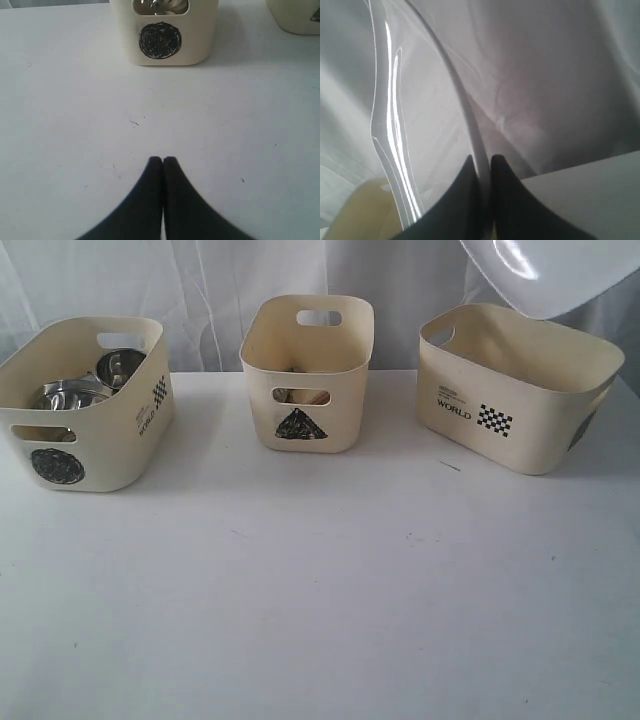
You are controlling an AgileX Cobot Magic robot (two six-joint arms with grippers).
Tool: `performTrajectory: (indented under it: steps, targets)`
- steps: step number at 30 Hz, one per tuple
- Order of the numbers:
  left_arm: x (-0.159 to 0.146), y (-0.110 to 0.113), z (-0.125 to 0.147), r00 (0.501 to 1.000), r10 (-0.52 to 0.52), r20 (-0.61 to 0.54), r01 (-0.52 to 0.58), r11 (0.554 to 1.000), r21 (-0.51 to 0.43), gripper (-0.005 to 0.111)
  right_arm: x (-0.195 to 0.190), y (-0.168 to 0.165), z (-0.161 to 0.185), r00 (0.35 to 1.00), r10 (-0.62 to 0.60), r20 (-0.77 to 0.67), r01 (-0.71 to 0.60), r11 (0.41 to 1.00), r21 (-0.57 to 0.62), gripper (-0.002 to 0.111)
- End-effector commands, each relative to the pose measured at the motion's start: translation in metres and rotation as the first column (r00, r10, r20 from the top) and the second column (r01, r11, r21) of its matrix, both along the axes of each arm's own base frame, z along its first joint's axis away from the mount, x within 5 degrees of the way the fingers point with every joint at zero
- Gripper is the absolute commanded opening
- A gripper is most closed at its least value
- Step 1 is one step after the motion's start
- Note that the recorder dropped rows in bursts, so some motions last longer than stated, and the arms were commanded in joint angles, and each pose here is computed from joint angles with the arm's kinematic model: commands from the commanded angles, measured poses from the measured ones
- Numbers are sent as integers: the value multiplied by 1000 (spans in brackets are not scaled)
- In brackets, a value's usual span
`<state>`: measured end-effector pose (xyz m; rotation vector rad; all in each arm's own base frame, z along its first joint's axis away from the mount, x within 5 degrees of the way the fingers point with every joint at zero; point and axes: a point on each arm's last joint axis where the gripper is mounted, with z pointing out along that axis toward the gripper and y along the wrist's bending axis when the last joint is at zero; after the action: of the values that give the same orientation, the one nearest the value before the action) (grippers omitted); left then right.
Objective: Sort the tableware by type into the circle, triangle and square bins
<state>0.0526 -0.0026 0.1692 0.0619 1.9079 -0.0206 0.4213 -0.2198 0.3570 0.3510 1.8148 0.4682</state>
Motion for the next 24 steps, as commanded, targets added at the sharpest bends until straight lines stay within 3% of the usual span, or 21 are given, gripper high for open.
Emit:
performTrajectory:
  steps: [1,4,11,15,17,22,24]
  targets:
    - [0,0,0,1000,2,6,-2,1000,-9,0,10,5,-6,998,58,23,-53,981,-185,0]
    - [0,0,0,1000,2,6,-2,1000,-9,0,20,11,-20,995,96,10,-89,954,-287,0]
    - [0,0,0,1000,2,6,-2,1000,-9,0,29,10,-40,996,80,-47,-91,933,-348,4]
    - [0,0,0,1000,2,6,-2,1000,-9,0,26,18,-44,979,181,-96,-203,920,-337,32]
    - [0,0,0,1000,2,6,-2,1000,-9,0,25,19,-44,976,192,-101,-215,918,-334,40]
    - [0,0,0,1000,2,6,-2,1000,-9,0,22,22,-35,982,167,-92,-186,947,-263,43]
    - [0,0,0,1000,2,6,-2,1000,-9,0,17,26,-24,984,154,-91,-167,973,-160,40]
